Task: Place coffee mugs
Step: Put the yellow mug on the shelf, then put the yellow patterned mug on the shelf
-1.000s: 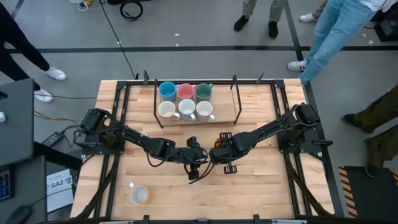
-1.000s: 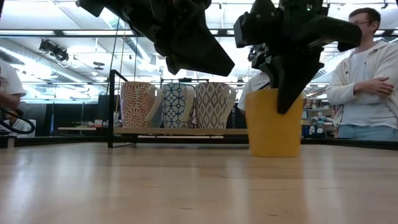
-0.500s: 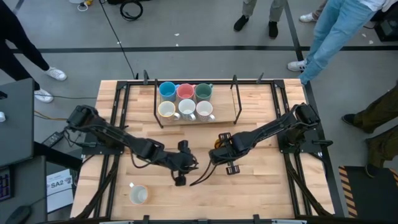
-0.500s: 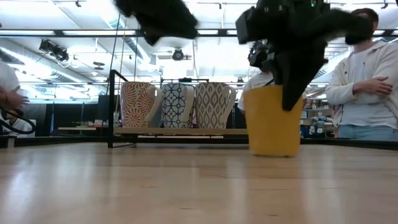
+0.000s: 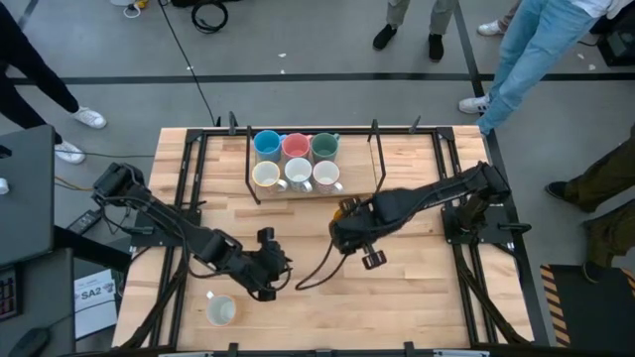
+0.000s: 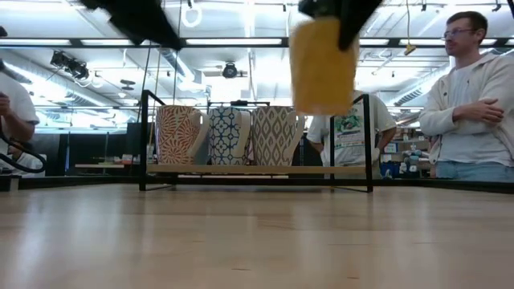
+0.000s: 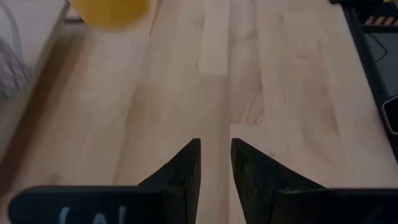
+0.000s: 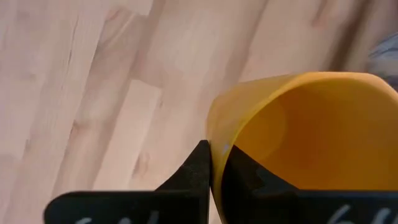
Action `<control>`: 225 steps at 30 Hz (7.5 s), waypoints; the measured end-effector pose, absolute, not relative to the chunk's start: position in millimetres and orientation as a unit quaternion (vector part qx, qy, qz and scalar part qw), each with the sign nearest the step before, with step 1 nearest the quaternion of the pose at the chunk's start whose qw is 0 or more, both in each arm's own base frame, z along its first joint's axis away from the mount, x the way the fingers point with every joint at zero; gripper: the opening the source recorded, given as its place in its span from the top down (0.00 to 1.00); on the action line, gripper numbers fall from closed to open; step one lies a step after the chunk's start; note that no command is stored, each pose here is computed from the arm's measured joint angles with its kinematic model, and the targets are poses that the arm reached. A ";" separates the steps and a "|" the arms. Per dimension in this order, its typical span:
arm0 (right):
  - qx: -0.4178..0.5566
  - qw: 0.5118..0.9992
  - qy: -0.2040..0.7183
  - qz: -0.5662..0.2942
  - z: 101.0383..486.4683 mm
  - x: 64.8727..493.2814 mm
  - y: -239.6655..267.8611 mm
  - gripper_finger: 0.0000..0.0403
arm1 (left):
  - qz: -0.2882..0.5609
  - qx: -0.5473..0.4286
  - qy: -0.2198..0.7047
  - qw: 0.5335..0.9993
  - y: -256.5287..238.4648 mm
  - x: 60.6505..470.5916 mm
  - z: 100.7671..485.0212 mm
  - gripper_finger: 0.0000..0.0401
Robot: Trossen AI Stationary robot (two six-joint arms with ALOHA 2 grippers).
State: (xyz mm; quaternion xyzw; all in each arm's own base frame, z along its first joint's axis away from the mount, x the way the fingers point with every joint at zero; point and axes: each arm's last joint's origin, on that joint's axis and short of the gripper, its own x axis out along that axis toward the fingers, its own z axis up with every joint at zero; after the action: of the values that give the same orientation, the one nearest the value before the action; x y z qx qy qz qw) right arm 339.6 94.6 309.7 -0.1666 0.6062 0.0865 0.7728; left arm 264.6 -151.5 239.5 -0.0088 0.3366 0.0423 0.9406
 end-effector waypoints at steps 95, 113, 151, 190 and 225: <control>-0.133 0.763 0.631 -0.048 248.6 323.9 -163.0 0.79 | 0.050 -0.070 0.299 0.951 -144.0 260.6 205.5 0.76; -0.134 0.765 0.629 -0.049 248.8 324.4 -163.3 0.54 | 0.050 -0.071 0.298 0.951 -144.0 260.7 205.7 0.76; -0.113 0.759 0.641 0.009 322.1 342.6 -62.4 0.54 | -0.039 -0.115 0.302 0.946 -152.4 264.7 213.7 0.76; -0.105 0.883 0.447 0.103 337.9 369.7 108.9 0.54 | -0.089 0.004 0.604 0.792 -197.1 189.2 293.6 0.76; -0.105 0.882 0.447 0.104 337.8 369.2 109.9 0.54 | -0.071 0.077 0.619 0.778 -219.0 192.3 264.6 0.76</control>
State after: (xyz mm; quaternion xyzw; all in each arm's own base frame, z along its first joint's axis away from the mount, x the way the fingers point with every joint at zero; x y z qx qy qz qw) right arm 369.2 109.9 337.8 -0.1055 0.4474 0.1039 0.8820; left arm 192.3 -219.0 264.6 0.0769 0.6193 -0.0711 0.7781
